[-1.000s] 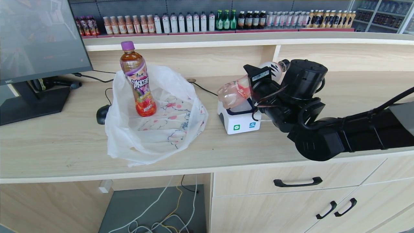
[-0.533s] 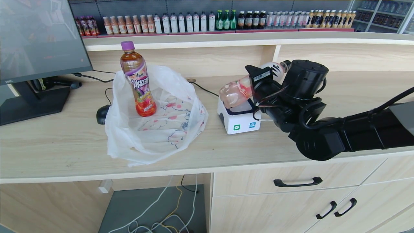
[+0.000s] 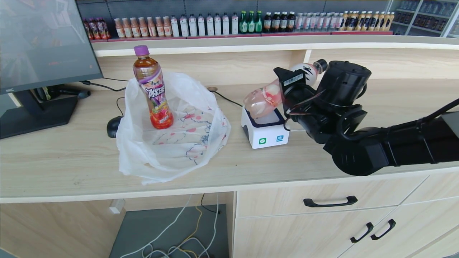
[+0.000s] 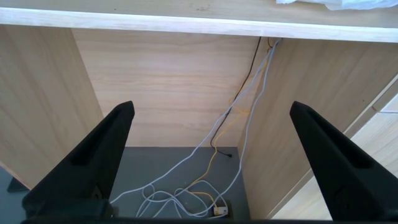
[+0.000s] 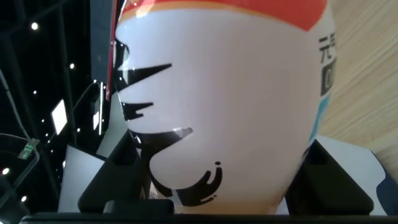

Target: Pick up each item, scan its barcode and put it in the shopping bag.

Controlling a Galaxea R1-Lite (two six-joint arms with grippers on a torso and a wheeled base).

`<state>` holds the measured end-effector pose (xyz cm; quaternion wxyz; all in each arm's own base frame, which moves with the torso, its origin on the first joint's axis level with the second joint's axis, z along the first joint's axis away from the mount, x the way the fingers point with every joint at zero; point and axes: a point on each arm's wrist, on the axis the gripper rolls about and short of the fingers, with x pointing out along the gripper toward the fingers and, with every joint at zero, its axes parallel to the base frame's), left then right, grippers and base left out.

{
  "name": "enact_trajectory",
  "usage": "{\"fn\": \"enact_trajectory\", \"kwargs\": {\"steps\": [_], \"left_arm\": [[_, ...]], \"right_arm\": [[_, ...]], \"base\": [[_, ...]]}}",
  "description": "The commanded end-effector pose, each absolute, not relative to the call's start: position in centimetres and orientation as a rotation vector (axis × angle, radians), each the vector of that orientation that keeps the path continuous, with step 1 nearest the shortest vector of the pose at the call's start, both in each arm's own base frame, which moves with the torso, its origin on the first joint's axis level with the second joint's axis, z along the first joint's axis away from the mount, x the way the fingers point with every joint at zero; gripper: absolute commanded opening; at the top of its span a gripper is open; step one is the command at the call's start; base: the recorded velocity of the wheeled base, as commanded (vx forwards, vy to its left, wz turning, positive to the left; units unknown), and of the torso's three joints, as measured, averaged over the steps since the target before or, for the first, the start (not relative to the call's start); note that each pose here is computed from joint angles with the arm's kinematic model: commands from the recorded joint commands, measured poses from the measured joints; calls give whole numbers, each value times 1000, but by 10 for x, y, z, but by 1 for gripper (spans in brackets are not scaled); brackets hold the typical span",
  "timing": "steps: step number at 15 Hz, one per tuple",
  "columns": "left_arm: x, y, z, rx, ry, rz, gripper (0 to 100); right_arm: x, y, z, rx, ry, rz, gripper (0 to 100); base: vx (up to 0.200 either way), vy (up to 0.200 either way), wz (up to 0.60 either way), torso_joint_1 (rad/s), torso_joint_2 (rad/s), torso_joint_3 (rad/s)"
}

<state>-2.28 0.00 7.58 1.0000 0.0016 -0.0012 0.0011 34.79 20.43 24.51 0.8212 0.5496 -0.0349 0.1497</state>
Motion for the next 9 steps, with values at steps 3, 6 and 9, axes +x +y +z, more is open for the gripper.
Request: {"fn": "enact_trajectory", "kwargs": {"steps": [3, 6, 9], "left_arm": [[-23, 0, 76, 3, -3, 3, 100], [-23, 0, 76, 3, -3, 3, 100], [-23, 0, 76, 3, -3, 3, 100]], "right_arm": [[328, 197, 275, 1102, -143, 356, 0], [313, 190, 293, 983, -194, 356, 0], [285, 181, 305, 854, -233, 339, 0]], "base": [[0, 0, 0, 0, 0, 0], [0, 0, 0, 0, 0, 0], [0, 0, 0, 0, 0, 0]]}}
